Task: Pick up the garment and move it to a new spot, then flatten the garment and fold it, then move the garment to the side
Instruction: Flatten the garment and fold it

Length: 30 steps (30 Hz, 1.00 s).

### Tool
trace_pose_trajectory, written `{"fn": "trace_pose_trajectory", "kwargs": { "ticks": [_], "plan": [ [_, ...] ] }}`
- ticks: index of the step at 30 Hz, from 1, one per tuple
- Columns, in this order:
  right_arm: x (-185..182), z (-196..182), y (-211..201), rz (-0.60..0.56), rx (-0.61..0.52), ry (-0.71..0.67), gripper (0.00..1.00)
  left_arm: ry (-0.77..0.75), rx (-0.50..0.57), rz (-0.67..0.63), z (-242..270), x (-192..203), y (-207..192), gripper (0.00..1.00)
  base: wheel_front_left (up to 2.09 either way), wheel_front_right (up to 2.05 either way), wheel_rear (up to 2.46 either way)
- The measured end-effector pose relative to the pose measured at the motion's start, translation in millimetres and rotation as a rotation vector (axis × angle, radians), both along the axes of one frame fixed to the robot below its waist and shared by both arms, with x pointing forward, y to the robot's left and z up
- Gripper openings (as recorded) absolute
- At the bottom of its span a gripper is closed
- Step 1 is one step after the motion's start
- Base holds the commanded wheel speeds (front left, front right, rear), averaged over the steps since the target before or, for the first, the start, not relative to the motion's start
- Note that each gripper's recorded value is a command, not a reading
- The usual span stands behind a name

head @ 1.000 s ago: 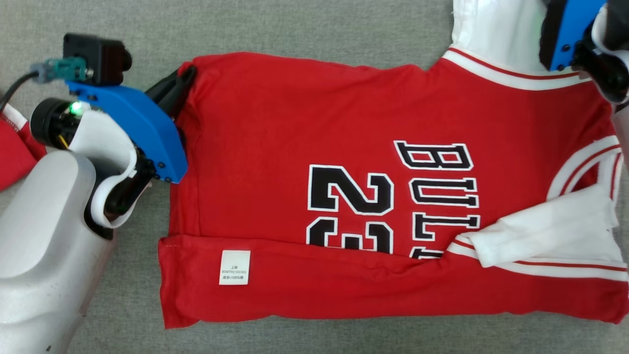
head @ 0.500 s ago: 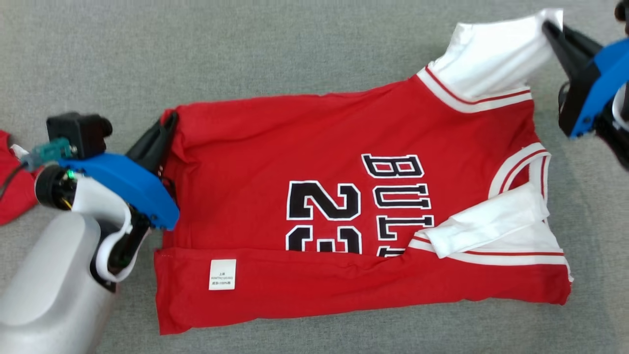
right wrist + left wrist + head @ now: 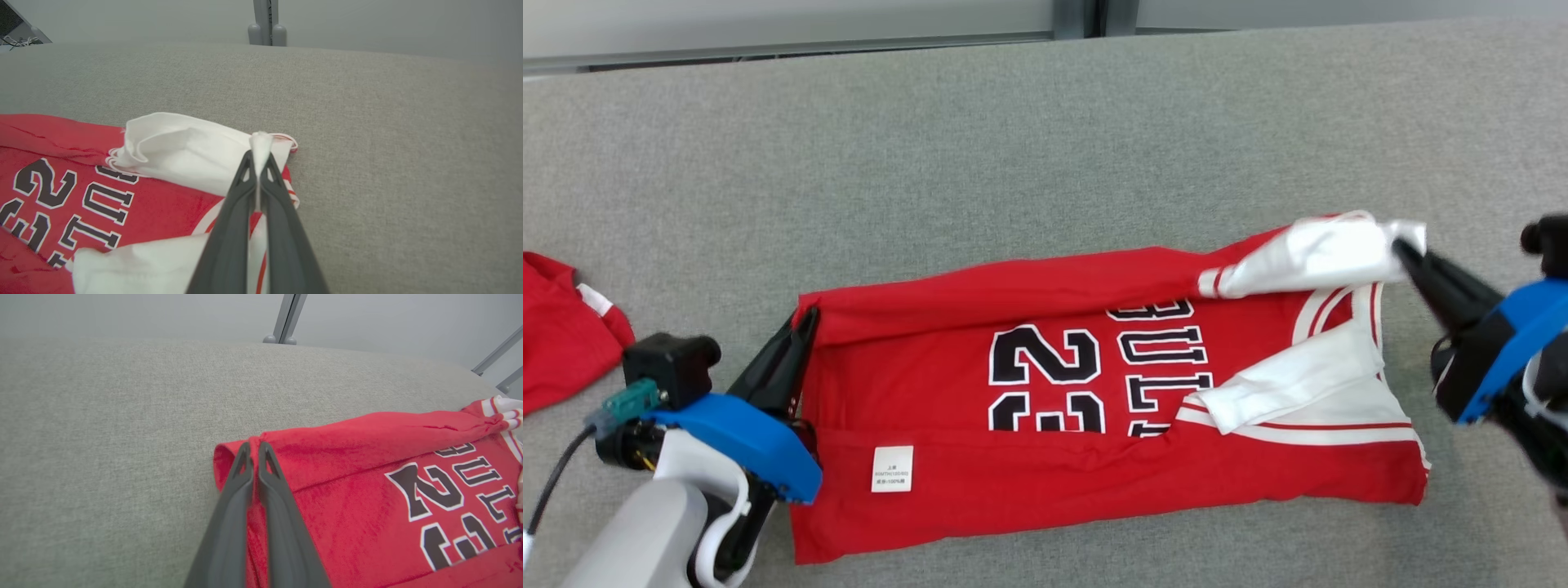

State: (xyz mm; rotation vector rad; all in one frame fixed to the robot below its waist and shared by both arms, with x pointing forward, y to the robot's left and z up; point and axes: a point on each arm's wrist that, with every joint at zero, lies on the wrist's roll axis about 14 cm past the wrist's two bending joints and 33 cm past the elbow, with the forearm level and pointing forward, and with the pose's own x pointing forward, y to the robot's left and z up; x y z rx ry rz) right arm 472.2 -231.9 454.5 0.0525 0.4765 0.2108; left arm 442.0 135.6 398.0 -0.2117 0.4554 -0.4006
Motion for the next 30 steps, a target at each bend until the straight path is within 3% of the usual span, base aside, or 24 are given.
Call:
{"fn": "trace_pose_trajectory", "kwargs": {
  "ticks": [17, 18, 19, 20, 21, 30],
  "plan": [
    [-104, -35, 19, -0.098, 0.079, 0.177, 0.00, 0.005, -0.002, 0.048, 1, -33, -2, 0.00, 0.00, 0.00, 0.00],
    [-109, -38, 18, -0.104, 0.076, 0.197, 0.24, 0.009, 0.000, 0.048, 0, -35, -1, 0.22, 0.00, 0.00, 0.00],
    [-114, -41, 18, -0.110, 0.080, 0.212, 1.00, 0.014, 0.002, 0.049, -1, -37, -1, 0.49, 0.00, 0.00, 0.00],
    [-116, -42, 18, -0.118, 0.086, 0.220, 1.00, 0.017, 0.006, 0.052, -2, -39, 0, 0.90, 0.00, 0.00, 0.00],
    [-118, -42, 18, -0.122, 0.091, 0.222, 1.00, 0.016, 0.008, 0.053, -2, -39, 0, 1.00, 0.00, 0.00, 0.00],
    [-110, -10, 2, -0.187, 0.100, 0.111, 1.00, -0.174, -0.040, 0.202, 35, -32, 20, 1.00, 0.00, 0.00, 0.00]
  ]
}}
